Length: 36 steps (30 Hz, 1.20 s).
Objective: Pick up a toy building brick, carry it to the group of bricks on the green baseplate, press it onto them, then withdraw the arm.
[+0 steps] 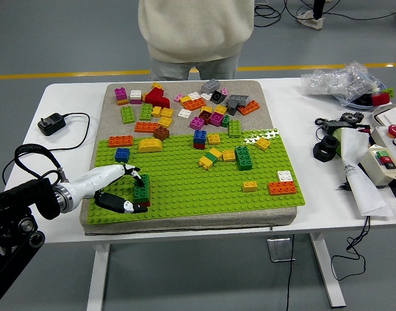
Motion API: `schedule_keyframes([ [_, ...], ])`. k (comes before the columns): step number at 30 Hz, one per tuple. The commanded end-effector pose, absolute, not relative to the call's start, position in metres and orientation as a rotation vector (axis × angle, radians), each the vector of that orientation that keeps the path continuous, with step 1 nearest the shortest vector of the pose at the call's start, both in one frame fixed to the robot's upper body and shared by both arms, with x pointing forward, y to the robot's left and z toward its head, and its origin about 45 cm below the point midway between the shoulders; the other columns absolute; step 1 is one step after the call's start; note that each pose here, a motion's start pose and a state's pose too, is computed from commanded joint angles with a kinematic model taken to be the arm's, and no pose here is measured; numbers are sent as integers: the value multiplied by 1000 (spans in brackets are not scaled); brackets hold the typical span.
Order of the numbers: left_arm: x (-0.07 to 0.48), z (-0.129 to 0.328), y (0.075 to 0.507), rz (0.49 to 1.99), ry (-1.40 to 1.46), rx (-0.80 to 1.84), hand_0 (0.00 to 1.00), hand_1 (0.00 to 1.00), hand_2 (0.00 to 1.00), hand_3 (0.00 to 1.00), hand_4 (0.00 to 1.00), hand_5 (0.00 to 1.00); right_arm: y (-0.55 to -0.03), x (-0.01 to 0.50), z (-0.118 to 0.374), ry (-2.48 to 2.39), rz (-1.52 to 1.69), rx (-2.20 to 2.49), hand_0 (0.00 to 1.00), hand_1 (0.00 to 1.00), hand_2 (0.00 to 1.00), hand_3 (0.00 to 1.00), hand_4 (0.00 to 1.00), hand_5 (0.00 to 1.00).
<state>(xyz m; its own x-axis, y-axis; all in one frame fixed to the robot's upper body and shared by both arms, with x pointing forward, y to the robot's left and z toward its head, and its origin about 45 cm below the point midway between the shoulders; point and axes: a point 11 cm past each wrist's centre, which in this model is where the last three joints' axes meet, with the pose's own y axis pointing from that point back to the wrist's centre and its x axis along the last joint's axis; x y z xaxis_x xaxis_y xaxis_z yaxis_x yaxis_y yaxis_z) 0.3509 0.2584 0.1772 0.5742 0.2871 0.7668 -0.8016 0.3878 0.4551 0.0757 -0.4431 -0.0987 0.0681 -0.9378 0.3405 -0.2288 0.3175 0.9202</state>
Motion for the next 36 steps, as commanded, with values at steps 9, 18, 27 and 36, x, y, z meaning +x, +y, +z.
schedule_keyframes([
  [9,351,174,258,759,-646,931,998,998,963,701,998,520,-443,75,-99,-1423,-770,1151,772,692,741,763,998,768],
  [18,349,171,258,753,-649,942,998,998,960,700,998,520,-443,74,-99,-1420,-770,1152,771,691,740,764,998,768],
  [27,347,167,257,743,-653,955,998,998,959,701,998,514,-442,75,-99,-1420,-770,1152,771,691,741,764,998,768],
  [36,347,162,257,739,-648,965,998,998,958,702,998,512,-442,74,-99,-1419,-771,1152,772,691,741,764,998,768],
])
